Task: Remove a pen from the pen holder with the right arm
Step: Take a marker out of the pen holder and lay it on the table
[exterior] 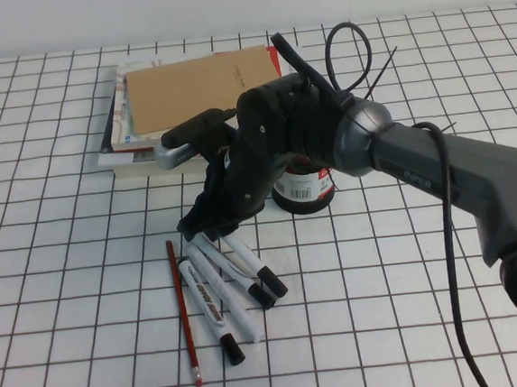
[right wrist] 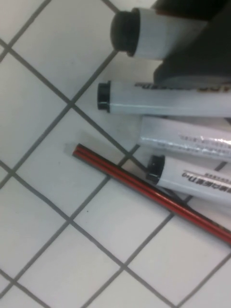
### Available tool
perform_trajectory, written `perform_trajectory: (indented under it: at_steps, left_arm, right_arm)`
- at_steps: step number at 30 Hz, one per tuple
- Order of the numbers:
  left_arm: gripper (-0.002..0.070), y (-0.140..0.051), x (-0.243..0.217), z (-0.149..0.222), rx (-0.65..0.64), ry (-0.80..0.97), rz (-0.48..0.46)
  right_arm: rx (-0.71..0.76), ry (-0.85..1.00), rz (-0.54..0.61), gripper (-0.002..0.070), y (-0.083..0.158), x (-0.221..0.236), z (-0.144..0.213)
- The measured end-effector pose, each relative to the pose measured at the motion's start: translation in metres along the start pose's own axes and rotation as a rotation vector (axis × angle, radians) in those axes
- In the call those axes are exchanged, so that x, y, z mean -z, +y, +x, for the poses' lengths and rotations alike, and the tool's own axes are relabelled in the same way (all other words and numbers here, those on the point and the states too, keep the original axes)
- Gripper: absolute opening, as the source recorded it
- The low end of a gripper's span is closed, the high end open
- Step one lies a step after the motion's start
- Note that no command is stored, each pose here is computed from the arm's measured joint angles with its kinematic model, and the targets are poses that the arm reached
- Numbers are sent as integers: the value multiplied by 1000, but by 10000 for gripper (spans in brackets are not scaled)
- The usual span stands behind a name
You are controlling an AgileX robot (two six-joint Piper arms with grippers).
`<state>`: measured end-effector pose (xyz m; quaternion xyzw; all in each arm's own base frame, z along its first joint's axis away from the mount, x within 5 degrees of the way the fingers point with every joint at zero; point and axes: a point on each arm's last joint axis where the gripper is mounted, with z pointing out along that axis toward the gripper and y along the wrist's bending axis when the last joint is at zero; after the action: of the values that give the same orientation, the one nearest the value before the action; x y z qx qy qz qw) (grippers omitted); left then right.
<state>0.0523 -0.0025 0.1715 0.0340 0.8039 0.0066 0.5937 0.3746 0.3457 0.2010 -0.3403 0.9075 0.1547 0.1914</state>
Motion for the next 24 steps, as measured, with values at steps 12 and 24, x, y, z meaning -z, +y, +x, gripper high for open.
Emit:
perform_trajectory:
  at_steps: [12,24]
  left_arm:
    - [-5,0,0,0,0,0,0]
    - [-5,0,0,0,0,0,0]
  right_arm:
    - [0,-22,2,139,0,-1,-2]
    - [-15,-27,-16,180,1,-1,-2]
